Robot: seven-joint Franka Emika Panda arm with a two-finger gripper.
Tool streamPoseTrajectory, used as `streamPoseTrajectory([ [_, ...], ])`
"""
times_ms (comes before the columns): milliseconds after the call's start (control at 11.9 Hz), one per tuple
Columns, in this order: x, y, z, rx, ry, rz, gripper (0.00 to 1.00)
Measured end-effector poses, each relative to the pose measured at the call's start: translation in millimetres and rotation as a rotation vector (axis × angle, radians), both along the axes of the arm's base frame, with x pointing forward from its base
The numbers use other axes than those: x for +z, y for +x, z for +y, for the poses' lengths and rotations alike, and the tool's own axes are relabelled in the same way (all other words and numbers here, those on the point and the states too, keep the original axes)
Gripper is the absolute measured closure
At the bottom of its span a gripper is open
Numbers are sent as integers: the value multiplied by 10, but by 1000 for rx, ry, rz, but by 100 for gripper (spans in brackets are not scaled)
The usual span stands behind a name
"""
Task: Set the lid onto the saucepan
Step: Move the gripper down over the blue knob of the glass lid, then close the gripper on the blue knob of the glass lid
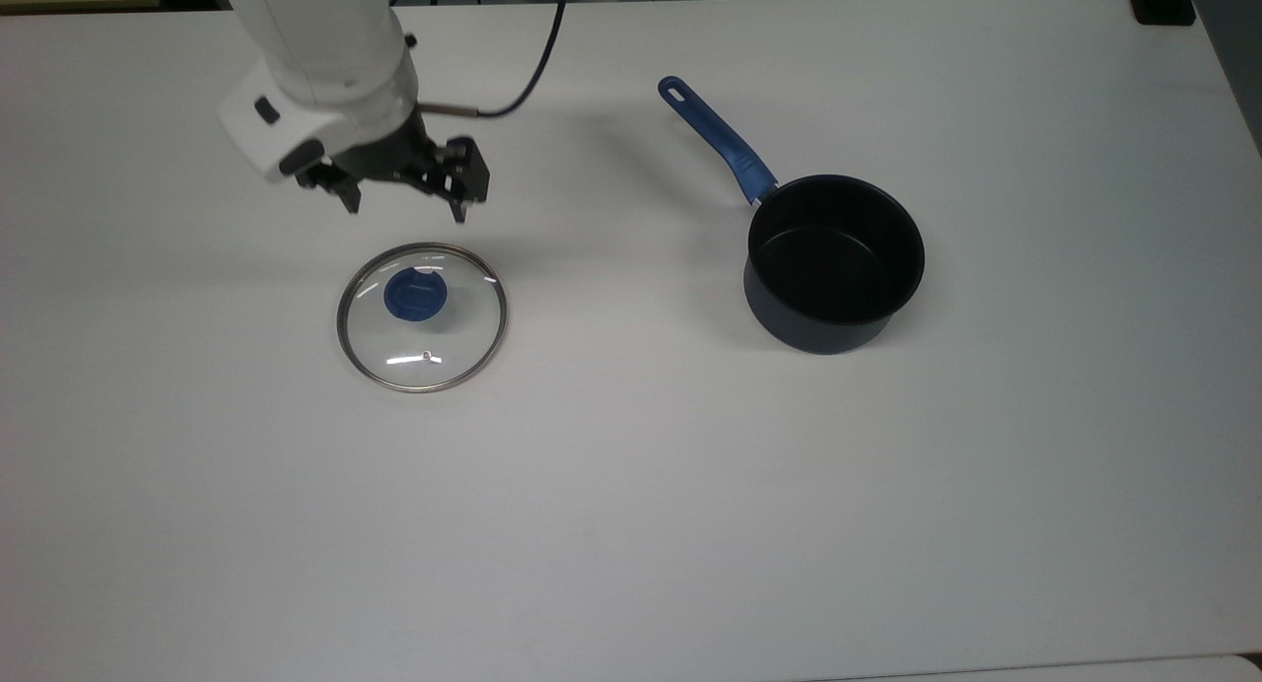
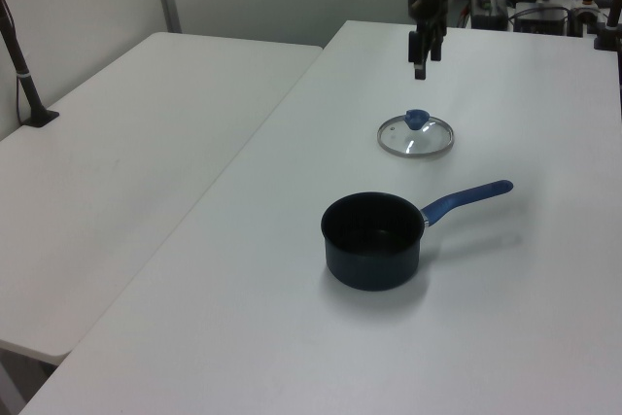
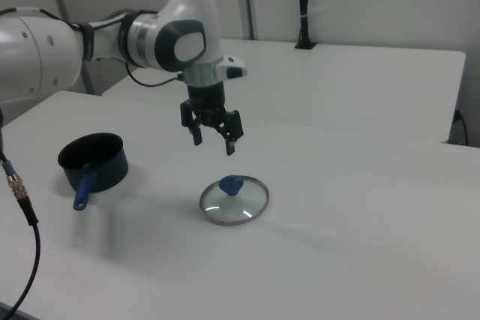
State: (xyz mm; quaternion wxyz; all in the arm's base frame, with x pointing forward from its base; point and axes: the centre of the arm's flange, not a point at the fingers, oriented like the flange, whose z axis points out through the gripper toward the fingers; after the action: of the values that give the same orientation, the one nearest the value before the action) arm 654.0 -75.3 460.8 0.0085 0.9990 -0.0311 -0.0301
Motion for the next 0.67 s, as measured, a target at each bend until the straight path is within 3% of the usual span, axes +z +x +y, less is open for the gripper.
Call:
streamPoseTrajectory([
  [252,-453,171,-9,-49,-12,-13,0],
  [672,-947,236,-48,-53,-18,9,0],
])
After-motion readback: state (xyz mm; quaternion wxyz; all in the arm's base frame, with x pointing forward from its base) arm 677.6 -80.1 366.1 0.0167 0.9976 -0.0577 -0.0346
